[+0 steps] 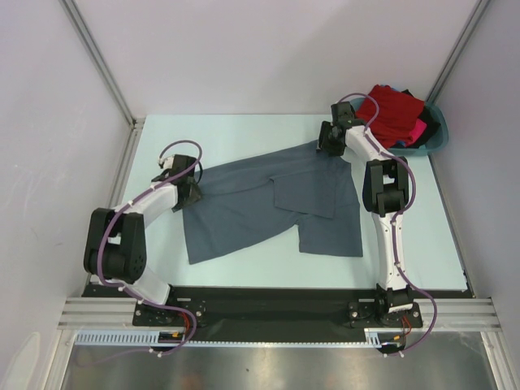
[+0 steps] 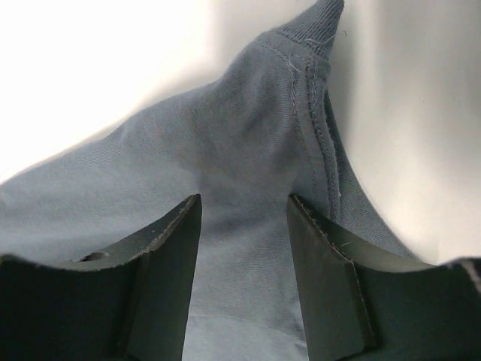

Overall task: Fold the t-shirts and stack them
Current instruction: Fold the tshirt

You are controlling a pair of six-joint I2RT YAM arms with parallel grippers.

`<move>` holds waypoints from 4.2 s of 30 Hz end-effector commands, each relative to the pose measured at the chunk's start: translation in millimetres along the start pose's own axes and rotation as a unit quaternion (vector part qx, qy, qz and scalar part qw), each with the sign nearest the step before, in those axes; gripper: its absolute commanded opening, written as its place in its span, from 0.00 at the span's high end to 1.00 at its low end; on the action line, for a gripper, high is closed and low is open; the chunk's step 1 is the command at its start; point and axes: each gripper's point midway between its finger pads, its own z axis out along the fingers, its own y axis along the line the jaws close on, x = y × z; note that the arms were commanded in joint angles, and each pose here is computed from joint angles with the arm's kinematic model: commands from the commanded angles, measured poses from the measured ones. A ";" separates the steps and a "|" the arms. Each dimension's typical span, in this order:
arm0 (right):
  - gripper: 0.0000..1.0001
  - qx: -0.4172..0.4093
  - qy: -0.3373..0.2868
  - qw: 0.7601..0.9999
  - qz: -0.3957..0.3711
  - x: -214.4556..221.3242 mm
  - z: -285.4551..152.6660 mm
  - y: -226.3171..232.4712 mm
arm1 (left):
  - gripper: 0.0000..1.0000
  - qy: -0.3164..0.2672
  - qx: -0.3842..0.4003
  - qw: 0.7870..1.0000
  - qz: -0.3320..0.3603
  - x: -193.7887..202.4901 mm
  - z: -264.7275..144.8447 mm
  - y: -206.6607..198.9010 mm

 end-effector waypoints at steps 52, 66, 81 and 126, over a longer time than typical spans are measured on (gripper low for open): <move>0.47 0.002 0.014 1.000 0.013 10.0 2.7 -17.9 | 0.25 -0.052 -0.182 0.978 -0.083 -40.0 -32.5 95.4; 0.47 0.006 0.017 1.000 0.010 11.7 5.4 -20.1 | 0.00 -0.136 0.062 0.988 -0.048 -111.3 -42.5 2.2; 0.47 0.011 0.019 1.000 0.010 11.3 6.4 -26.6 | 0.00 0.025 0.171 0.982 -0.073 -115.4 45.8 -24.4; 0.48 0.001 0.022 1.000 0.013 13.1 8.3 -23.9 | 0.69 -0.183 0.048 0.981 -0.052 -221.0 -19.6 34.0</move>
